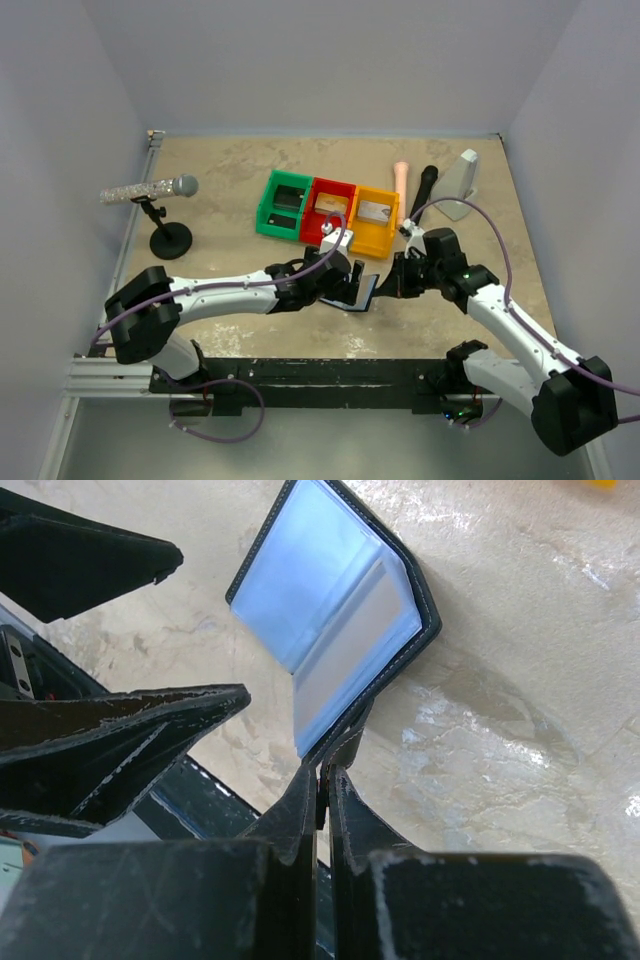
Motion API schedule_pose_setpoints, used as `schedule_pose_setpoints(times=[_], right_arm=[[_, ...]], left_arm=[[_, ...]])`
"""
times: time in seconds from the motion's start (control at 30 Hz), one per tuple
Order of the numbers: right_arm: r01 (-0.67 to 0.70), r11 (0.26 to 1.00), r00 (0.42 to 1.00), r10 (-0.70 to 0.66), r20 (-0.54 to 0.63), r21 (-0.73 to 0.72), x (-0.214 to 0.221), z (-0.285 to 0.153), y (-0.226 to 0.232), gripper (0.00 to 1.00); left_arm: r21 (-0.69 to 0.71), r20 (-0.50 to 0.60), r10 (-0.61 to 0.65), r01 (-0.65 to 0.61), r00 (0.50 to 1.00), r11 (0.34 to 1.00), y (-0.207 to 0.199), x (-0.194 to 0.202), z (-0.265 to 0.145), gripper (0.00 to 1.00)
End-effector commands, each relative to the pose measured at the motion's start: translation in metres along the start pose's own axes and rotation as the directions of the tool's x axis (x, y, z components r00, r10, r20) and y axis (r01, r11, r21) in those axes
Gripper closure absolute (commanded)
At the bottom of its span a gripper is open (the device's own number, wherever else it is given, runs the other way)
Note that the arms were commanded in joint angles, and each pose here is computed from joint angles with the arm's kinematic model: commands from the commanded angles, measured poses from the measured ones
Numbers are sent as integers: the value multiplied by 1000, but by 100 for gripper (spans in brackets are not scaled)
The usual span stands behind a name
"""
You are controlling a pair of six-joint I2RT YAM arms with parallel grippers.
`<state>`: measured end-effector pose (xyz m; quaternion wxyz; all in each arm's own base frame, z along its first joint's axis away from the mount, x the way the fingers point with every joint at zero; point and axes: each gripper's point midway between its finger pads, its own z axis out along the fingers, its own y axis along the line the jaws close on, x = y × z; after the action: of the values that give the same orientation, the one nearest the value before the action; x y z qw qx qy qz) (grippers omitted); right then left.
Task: Take the credit cards out of the card holder
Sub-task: Remove the credit card from the card holder.
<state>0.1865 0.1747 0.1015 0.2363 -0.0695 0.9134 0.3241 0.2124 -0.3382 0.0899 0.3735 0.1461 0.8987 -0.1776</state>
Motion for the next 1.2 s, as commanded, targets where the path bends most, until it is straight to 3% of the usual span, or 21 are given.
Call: schedule_pose_setpoints(times=[0.0, 0.67, 1.17], right_arm=[[56, 997, 998, -54, 27, -45, -16, -5, 13, 100], [51, 996, 998, -49, 33, -67, -11, -4, 14, 100], [45, 997, 999, -43, 32, -60, -9, -3, 12, 100]], left_arm=[[122, 16, -24, 22, 1000, 992, -24, -14, 3, 5], [147, -74, 81, -70, 994, 987, -38, 11, 25, 6], [31, -54, 49, -47, 997, 998, -15, 6, 23, 7]])
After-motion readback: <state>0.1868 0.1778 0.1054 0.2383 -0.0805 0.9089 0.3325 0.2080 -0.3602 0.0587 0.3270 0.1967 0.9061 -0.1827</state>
